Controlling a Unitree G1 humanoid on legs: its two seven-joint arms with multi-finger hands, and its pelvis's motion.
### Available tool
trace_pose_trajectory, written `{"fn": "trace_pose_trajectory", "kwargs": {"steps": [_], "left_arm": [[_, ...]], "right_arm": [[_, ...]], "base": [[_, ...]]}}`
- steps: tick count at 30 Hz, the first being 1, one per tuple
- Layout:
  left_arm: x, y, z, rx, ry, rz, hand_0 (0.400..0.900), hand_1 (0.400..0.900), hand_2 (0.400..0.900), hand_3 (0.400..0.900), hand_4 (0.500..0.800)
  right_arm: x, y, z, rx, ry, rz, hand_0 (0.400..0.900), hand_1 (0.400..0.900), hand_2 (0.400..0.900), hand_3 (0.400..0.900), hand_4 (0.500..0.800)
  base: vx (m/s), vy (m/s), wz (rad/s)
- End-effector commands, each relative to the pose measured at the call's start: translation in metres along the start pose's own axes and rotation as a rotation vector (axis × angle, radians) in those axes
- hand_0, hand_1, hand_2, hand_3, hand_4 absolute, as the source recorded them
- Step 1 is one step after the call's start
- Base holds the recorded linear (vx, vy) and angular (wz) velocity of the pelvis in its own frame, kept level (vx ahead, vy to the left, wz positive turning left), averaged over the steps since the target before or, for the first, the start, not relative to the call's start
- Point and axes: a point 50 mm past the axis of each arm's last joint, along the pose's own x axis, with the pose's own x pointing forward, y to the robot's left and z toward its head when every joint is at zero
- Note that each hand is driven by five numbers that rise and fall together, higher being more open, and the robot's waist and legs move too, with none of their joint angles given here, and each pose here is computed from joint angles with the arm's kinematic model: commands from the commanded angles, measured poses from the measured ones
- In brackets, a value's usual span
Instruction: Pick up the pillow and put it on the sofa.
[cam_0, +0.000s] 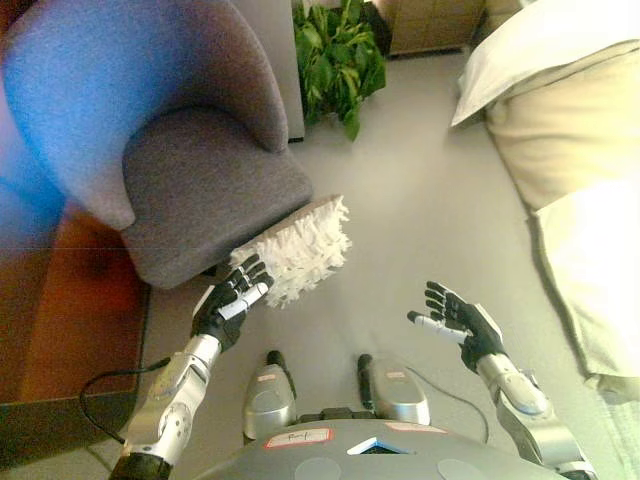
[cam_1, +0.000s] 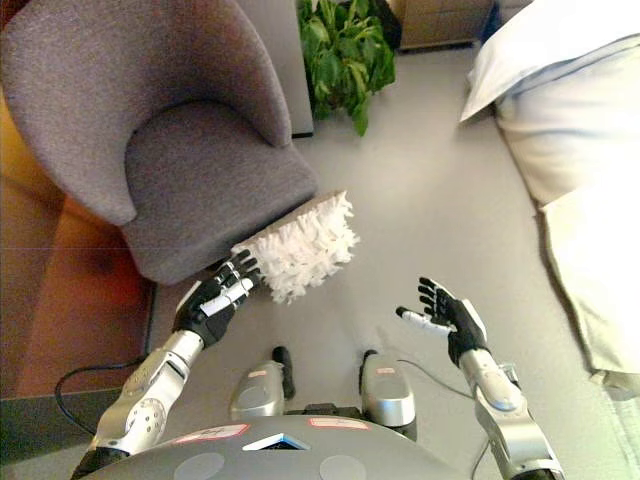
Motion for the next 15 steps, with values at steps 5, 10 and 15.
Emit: {"fn": "trace_pose_trajectory", "kwargs": {"steps": [5,10,15], "left_arm": [[-0.008,0.015,0.052,0.103,-0.234,0.001,0.9,0.9,0.9,0.9,0.8],[-0.007,0.015,0.062,0.148,-0.242,-0.03,0.9,0.9,0.9,0.9,0.8],[-0.002,0.014,0.067,0.189,-0.235,-0.034,0.9,0.9,0.9,0.9,0.8]], "right_arm": [[0.002,-0.001,0.048,0.059,-0.254,0.025,0.9,0.9,0.9,0.9,0.8],[0.005,0.009,0.051,0.089,-0.263,0.054,0.9,0.9,0.9,0.9,0.8],[0.008,0.022,0.058,0.134,-0.296,0.026,0.9,0.9,0.9,0.9,0.8]], "base": [[0.389,0.208,-0.22],[0.33,0.234,-0.04],[0.259,0.27,0.04]]}}
